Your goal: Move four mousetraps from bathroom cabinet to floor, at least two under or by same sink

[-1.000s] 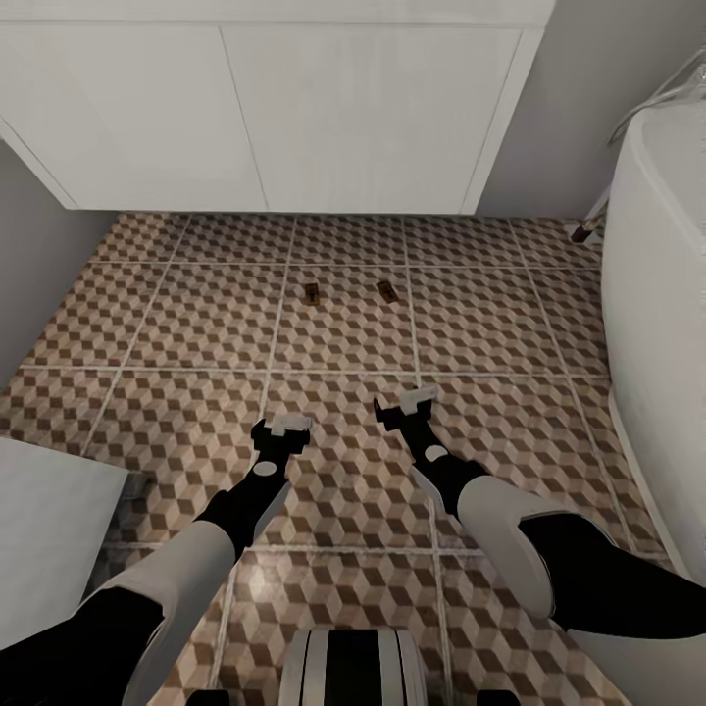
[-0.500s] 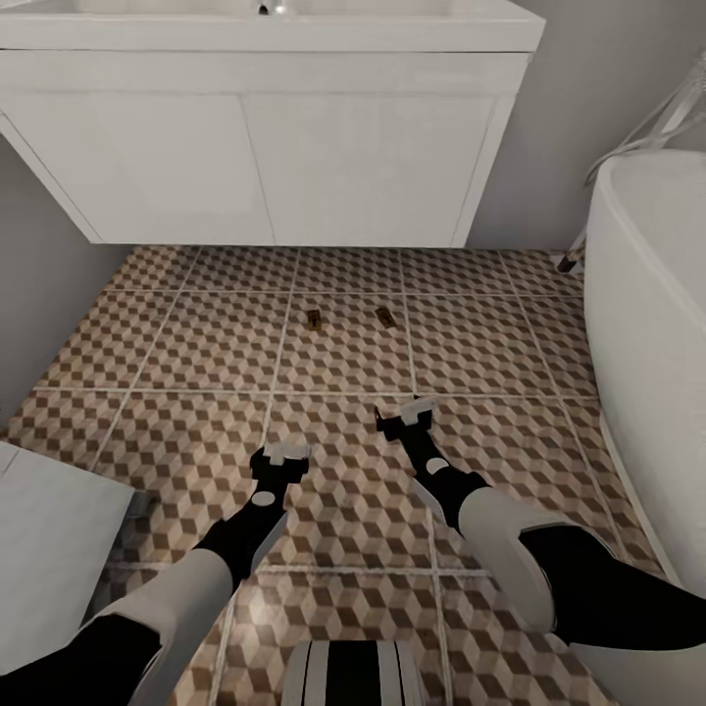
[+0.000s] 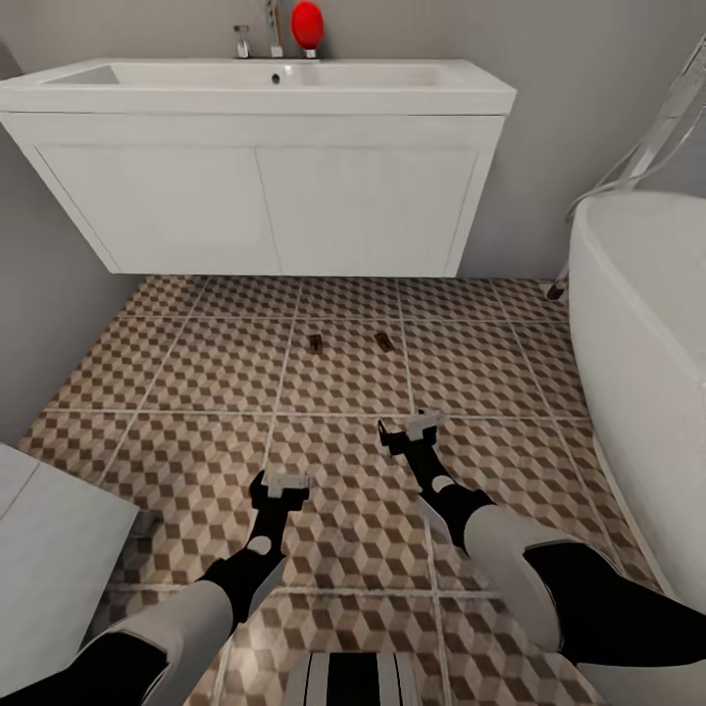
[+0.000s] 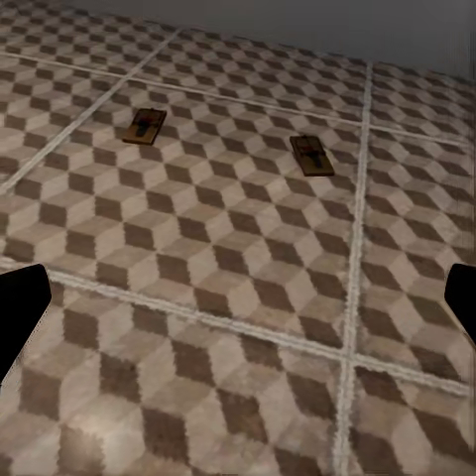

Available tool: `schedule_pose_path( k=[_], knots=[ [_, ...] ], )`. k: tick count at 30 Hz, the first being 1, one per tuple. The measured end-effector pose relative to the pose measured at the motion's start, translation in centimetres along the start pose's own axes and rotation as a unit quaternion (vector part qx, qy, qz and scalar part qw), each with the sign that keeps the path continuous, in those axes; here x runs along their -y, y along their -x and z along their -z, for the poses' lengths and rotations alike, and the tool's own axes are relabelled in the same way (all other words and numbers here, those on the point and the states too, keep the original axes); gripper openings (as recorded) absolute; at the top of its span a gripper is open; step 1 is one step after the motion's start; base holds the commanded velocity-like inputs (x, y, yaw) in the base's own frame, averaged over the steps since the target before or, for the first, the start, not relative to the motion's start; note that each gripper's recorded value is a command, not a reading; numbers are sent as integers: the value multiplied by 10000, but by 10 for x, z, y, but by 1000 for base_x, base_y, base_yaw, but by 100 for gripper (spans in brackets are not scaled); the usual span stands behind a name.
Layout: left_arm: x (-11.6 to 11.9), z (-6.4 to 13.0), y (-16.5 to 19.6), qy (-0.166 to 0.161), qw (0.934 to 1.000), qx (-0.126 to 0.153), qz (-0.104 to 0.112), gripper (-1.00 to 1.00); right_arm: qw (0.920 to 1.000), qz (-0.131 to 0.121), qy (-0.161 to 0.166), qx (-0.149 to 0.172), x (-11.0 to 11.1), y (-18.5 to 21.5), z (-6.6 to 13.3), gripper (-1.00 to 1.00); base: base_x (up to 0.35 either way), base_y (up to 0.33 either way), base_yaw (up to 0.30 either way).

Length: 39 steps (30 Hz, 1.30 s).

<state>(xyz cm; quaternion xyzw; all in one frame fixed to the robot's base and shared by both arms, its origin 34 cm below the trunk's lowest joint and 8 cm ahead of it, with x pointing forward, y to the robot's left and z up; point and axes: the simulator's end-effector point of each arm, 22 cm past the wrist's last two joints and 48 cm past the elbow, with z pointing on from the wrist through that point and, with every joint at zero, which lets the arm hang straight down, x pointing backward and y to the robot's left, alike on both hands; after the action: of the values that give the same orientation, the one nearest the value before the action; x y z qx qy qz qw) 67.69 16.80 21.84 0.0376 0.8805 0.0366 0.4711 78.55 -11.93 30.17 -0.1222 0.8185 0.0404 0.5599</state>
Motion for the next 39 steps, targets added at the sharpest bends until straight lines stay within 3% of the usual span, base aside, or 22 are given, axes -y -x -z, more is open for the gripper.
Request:
schedule_pose_path(
  k=[6,22,39],
  knots=[
    [-5,13,8,26,9997,259,44,100,9998,63,-80,143,13,18,7,100,0,0,0],
    [-23,46,41,129,9953,956,133,100,9994,127,-162,278,21,41,36,100,0,0,0],
    [-50,67,71,304,9925,1181,52,100,9985,195,-238,443,27,65,66,100,0,0,0]
  ],
)
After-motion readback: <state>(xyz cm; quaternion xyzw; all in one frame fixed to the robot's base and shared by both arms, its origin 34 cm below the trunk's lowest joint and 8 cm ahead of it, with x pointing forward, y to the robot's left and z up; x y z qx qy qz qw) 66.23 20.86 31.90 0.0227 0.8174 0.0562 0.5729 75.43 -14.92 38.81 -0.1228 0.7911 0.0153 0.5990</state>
